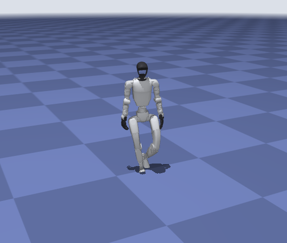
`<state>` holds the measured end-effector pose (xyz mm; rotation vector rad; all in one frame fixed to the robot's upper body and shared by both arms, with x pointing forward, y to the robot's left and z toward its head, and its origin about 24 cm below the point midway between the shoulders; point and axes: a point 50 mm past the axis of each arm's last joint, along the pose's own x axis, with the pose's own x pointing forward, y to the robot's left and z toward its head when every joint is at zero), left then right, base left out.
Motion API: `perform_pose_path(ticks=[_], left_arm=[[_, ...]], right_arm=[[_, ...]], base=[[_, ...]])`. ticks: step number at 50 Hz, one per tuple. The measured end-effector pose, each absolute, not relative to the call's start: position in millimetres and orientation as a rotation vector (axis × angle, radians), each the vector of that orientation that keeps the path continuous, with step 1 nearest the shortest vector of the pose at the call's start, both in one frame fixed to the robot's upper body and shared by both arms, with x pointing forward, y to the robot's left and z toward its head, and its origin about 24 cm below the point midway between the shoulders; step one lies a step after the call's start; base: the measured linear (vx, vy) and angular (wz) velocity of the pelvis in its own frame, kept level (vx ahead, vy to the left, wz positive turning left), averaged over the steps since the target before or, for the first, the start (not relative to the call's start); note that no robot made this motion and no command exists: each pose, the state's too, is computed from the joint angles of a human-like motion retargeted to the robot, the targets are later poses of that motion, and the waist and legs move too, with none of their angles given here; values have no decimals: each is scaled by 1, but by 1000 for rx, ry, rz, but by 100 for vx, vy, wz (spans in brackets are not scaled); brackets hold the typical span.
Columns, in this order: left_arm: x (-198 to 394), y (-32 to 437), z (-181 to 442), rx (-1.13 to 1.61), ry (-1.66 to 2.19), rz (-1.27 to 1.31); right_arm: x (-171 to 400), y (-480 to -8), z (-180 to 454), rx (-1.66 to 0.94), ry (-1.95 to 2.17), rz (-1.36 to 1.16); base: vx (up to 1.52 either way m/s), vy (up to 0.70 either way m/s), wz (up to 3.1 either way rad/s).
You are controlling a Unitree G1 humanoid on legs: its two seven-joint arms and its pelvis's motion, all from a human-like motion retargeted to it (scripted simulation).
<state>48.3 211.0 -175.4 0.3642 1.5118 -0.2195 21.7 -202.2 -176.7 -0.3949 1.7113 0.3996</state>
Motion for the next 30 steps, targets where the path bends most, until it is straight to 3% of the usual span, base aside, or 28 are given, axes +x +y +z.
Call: perform_pose_path(ticks=[4,9,15,22,30], left_arm=[[21,215,-176,314,1610,-203],[-4,211,-176,246,1724,-234],[-10,216,-174,237,1778,-292],[17,218,-175,265,1676,-230],[79,221,-169,382,1457,-237]], right_arm=[[65,-198,-174,-441,1586,414],[110,-187,-166,-523,1442,484],[146,-179,-155,-604,1267,573],[114,-169,-165,-707,1258,573],[55,-204,-175,-816,1408,355]], base=[[28,-39,-23],[1,58,15],[43,-10,8],[23,20,18],[25,11,-4]])
